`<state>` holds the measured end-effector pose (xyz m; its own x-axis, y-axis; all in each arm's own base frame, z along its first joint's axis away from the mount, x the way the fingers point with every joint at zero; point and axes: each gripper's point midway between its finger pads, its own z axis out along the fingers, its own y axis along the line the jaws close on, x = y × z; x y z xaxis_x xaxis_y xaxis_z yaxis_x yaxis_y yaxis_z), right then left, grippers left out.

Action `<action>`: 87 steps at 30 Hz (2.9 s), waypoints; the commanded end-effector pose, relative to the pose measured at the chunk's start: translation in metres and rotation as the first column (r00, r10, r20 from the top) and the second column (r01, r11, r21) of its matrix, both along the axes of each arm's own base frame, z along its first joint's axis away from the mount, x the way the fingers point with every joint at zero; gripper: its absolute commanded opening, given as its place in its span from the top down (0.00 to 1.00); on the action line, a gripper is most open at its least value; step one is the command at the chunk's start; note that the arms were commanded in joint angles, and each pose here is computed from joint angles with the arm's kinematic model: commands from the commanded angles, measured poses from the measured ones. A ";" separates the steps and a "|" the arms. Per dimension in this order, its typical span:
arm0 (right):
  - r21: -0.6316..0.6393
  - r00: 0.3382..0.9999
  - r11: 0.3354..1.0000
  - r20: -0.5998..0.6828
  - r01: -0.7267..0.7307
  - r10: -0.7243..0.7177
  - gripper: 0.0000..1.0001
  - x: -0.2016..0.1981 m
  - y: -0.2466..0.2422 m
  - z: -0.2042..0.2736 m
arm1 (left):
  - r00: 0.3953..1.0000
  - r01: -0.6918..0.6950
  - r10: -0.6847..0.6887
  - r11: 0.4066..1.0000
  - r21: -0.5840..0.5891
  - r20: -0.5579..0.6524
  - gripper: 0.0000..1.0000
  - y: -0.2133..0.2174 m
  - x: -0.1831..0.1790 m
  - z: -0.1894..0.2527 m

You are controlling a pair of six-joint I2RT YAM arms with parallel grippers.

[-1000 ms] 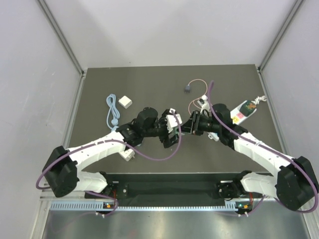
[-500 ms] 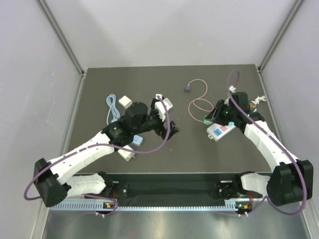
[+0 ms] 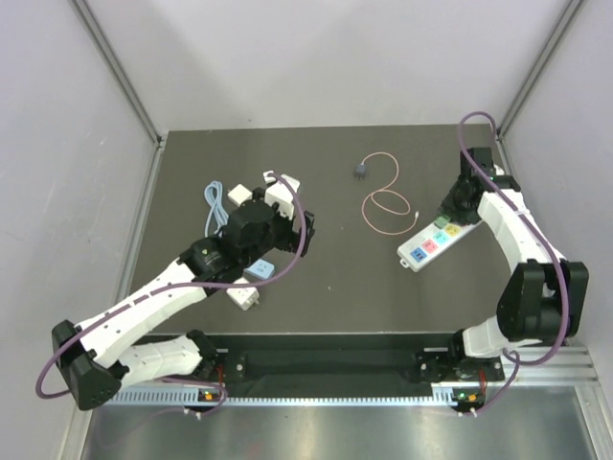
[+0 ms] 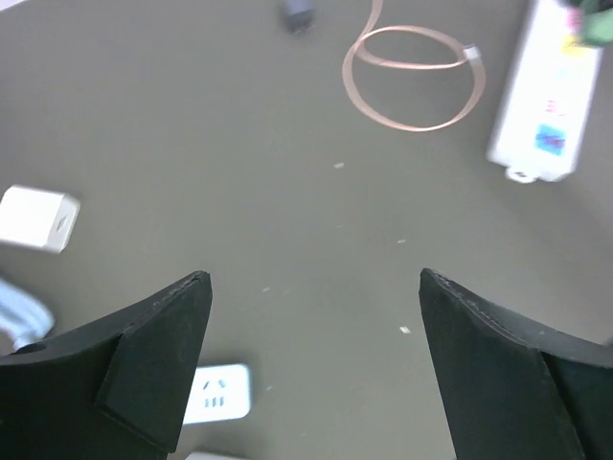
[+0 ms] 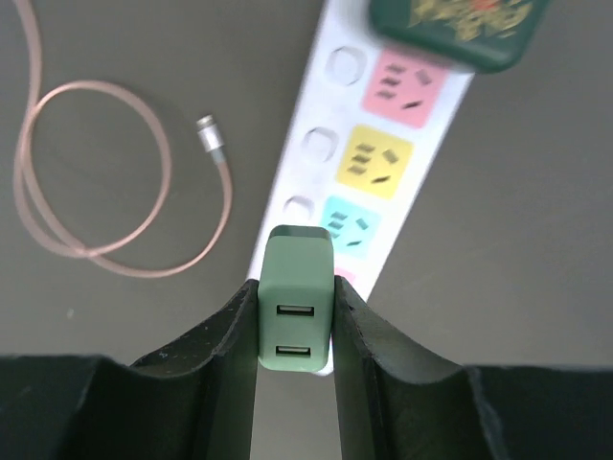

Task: Insert the plug

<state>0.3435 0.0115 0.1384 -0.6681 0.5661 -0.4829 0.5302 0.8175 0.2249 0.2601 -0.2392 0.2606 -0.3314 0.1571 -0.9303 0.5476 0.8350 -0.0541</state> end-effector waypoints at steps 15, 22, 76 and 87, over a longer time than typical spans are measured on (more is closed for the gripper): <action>-0.117 0.955 0.950 -0.035 0.289 -0.294 1.00 0.032 -0.073 -0.017 | 0.985 -0.164 0.163 0.986 0.024 0.056 0.04 0.035 0.008 0.000; -0.044 0.951 0.952 -0.061 0.302 -0.304 1.00 0.038 -0.061 -0.027 | 0.985 -0.163 0.161 0.986 0.021 0.063 0.04 0.036 0.007 0.001; -0.278 0.938 0.942 -0.235 0.188 -0.256 1.00 -0.014 -0.032 -0.091 | 0.980 -0.192 0.189 0.980 0.044 0.057 0.04 0.040 0.009 -0.005; -0.325 0.932 0.926 -0.232 0.194 -0.277 1.00 -0.039 -0.019 -0.115 | 0.983 -0.176 0.175 0.984 0.024 0.053 0.04 0.038 0.007 -0.003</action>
<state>0.3622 -0.0265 0.0700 -0.5073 0.5664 -0.6495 0.7674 0.6399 -0.0414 0.2682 -0.1998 0.2463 -0.3356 0.1671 -0.9271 0.3898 0.9206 0.0249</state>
